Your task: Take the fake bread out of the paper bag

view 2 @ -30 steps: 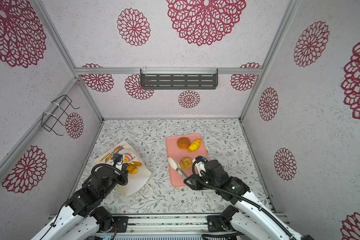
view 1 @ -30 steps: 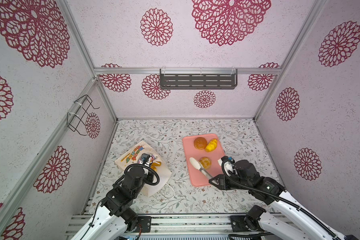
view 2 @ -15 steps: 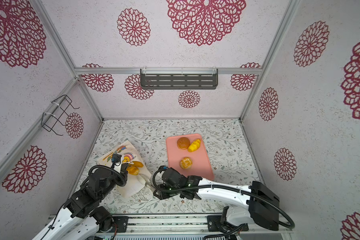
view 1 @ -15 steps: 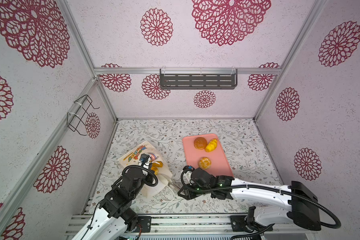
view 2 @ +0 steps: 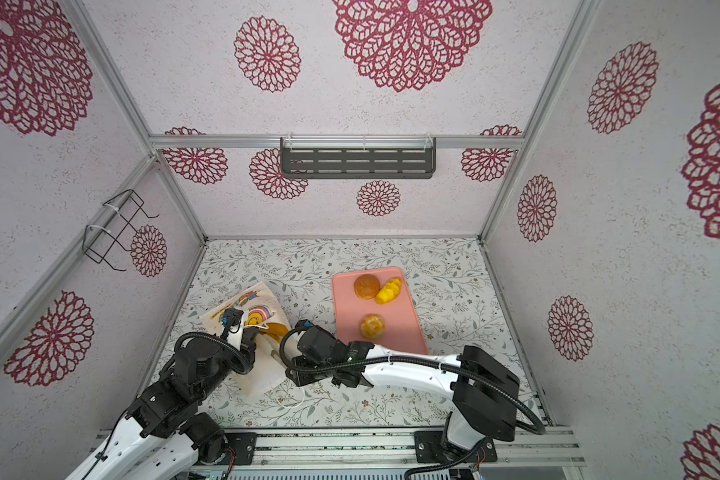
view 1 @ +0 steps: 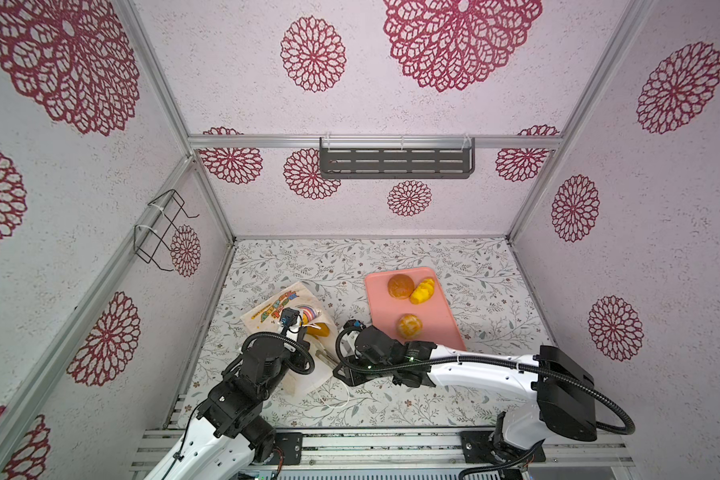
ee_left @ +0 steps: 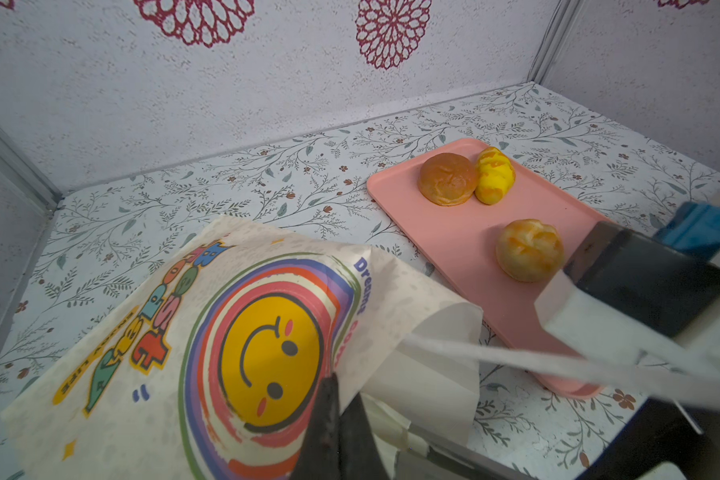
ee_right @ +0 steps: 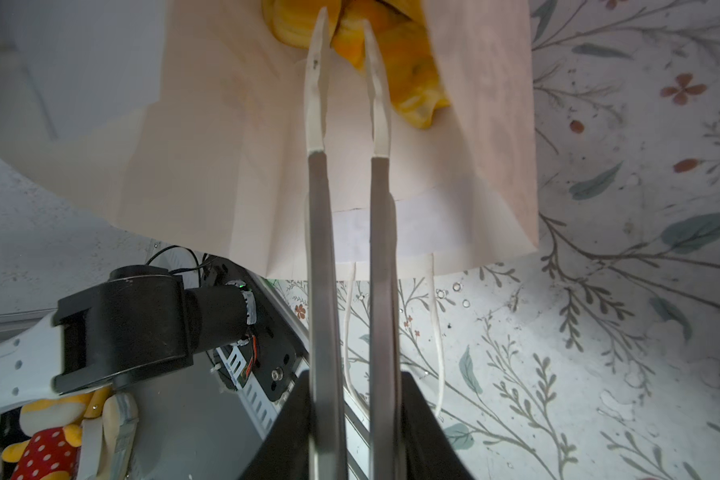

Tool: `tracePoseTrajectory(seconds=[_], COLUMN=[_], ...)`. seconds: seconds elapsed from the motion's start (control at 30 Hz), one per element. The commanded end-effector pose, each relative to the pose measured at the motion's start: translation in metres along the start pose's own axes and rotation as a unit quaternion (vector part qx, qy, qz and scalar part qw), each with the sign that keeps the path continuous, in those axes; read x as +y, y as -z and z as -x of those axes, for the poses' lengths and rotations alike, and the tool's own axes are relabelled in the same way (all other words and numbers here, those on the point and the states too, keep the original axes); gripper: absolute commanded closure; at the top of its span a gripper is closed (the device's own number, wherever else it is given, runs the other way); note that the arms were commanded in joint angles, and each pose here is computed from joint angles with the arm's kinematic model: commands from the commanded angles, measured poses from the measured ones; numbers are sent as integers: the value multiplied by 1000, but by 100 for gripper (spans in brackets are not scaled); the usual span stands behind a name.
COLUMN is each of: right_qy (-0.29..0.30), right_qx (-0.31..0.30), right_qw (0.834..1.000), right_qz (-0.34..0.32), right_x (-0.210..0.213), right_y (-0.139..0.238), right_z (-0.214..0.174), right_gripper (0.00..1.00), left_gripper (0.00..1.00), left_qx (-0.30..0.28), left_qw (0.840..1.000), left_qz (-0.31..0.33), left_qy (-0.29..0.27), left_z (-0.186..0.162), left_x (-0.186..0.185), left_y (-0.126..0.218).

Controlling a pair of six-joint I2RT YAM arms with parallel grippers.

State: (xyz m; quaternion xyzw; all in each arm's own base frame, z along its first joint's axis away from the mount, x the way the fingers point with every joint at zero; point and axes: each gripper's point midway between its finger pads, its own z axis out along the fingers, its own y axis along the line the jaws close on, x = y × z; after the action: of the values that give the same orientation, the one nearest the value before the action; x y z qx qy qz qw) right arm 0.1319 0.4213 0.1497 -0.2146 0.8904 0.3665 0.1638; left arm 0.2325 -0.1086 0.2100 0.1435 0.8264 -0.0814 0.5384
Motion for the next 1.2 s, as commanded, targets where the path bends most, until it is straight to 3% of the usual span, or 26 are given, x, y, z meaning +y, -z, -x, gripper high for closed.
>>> tracePoseTrajectory(seconds=[0.0, 0.23, 0.43, 0.83, 1.17], right_qy=[46, 49, 50, 51, -22], right_qx=[-7, 23, 20, -12, -95], right_qw=[998, 994, 994, 999, 993], right_qz=[-29, -93, -95, -7, 63], right_x=[7, -14, -12, 27, 38], right_y=[12, 14, 13, 17, -17], right_z=[5, -5, -2, -10, -37], right_gripper=[69, 69, 68, 68, 68], left_gripper=[100, 100, 100, 100, 100], left_qx=[-24, -19, -22, -25, -2], left_qw=[1000, 1000, 1000, 998, 996], left_qz=[-11, -8, -9, -60, -69], left_qy=[15, 15, 16, -14, -49], left_z=[13, 11, 12, 15, 9], left_x=[-4, -3, -3, -19, -24], left_y=[-1, -3, -2, 6, 3])
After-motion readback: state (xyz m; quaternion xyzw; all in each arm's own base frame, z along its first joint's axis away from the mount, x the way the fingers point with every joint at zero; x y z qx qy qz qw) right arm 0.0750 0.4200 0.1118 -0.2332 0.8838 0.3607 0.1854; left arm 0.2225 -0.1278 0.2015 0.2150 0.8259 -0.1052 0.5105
